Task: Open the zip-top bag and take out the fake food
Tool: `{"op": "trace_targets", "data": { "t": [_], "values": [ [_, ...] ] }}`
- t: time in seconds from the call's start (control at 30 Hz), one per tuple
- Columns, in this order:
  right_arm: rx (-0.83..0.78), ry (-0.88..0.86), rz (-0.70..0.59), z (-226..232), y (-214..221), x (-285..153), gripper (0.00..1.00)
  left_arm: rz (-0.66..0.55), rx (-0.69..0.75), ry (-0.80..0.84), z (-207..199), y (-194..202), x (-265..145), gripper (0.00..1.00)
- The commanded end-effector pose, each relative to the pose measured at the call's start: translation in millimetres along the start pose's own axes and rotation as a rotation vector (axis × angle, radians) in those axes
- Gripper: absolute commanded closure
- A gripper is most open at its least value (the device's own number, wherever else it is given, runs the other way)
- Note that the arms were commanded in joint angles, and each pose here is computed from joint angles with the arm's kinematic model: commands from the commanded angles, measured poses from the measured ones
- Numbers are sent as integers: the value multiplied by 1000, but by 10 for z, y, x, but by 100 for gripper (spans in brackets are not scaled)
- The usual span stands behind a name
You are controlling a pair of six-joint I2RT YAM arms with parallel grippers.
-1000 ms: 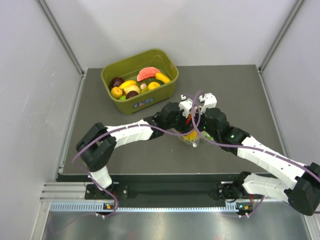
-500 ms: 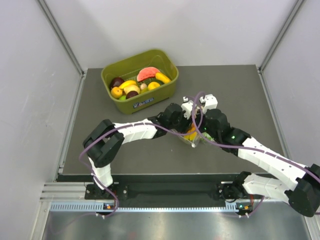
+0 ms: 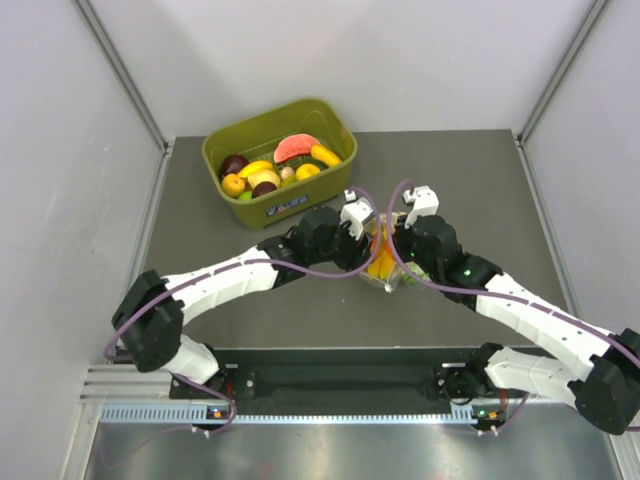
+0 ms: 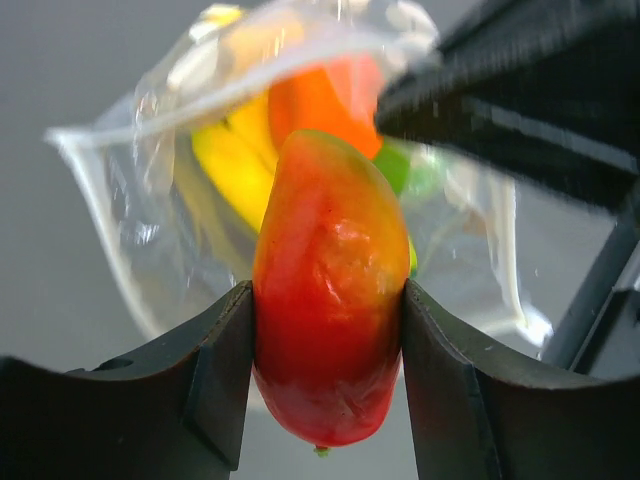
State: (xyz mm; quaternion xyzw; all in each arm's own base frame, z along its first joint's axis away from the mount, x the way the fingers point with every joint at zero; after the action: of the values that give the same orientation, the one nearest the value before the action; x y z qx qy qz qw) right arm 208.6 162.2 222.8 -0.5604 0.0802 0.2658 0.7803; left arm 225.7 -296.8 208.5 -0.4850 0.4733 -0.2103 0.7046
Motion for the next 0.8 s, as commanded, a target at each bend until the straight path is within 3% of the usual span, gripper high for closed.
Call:
{"op": "trace_targets", "data": {
  "t": [0.0,0.07,0.3,0.5,0.77],
  "values": [
    [23,-2,-52,16,-138,2,93,10,-24,-21,-33,6,-297,93],
    [24,-1,-54,11,-140,-2,93,24,-27,-44,-24,17,-409,93],
    [28,-10,-50,6,-135,-6,93,-96,-37,-134,171,-309,-855,92],
    [30,-19,-53,-1,-130,-27,93,-146,-186,-286,803,-252,-1051,94],
    [29,-28,-43,-7,-110,-14,93,-217,-266,-567,1524,-413,-1272,94]
  ]
}}
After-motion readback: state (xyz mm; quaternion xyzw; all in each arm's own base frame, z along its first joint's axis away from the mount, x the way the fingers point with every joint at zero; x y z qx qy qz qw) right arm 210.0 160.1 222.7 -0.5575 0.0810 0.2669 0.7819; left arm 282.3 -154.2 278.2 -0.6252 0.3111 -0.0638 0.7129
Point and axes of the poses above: each gripper's point midway between its finger pads, its own x axis out along the fingers, its own z axis along the line the jaws close on, y = z × x, the point moved 9 cm from there along -x, back along the fingers, and after that the axes turned 15 degrees about x, right-handed, at the moved point
